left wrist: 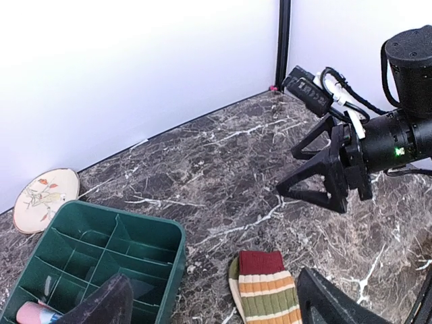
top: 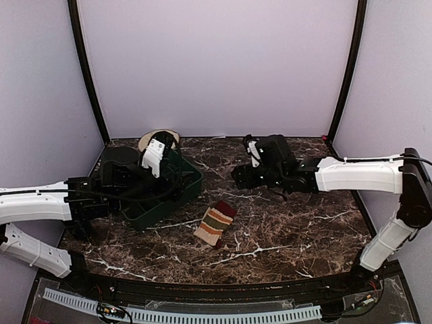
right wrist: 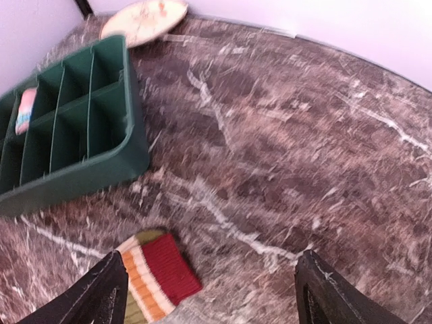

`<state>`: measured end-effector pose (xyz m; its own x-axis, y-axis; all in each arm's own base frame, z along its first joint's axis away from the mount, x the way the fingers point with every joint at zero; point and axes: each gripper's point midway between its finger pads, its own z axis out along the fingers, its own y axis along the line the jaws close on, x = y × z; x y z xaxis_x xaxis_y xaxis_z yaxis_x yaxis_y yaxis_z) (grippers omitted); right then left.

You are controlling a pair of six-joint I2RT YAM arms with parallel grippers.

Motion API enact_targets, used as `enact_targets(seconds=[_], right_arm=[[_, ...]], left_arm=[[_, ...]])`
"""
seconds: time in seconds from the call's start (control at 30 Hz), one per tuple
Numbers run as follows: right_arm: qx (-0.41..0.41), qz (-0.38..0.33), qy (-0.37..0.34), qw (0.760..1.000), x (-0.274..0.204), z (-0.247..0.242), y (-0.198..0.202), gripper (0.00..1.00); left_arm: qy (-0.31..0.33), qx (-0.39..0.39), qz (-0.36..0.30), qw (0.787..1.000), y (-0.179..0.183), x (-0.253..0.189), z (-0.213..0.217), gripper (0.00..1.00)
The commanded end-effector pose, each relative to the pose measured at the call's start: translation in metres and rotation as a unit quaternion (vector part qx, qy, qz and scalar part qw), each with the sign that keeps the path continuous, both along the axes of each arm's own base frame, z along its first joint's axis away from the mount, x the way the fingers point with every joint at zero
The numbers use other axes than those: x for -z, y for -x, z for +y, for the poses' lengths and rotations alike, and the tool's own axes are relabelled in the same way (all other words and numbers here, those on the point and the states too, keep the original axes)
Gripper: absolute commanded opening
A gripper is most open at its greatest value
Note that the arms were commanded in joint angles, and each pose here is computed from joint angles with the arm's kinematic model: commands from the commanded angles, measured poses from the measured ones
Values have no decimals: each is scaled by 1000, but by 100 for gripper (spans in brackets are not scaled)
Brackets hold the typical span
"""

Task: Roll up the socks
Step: Smooth out the sock at the center of the board, then pick up the sock from the center of the board.

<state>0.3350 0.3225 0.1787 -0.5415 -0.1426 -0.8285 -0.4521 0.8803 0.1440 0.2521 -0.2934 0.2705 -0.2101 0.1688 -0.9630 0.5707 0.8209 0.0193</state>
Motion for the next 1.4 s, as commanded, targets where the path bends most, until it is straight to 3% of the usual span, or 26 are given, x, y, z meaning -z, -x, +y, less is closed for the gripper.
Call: enact_targets(seconds=[0.0, 0.13, 0.3, 0.47, 0.83, 1.37], right_arm=[[-56, 2, 125, 991, 32, 27, 43, 82], [-107, 16, 205, 973, 63, 42, 95, 77], [-161, 0, 244, 956, 78, 63, 150, 72], [-200, 10, 272, 941, 86, 80, 177, 72], [-236, 12, 325, 916, 115, 88, 180, 73], [-262, 26, 348, 900, 129, 92, 157, 73]], left_arm=[[-39, -12, 8, 999, 1, 9, 12, 87], [-50, -40, 33, 997, 4, 25, 28, 99], [-69, -78, 66, 992, 5, 44, 47, 99], [-70, -97, 84, 989, 9, 51, 59, 99], [-51, -113, 105, 987, 16, 57, 71, 98], [-53, -122, 116, 984, 20, 70, 80, 96]])
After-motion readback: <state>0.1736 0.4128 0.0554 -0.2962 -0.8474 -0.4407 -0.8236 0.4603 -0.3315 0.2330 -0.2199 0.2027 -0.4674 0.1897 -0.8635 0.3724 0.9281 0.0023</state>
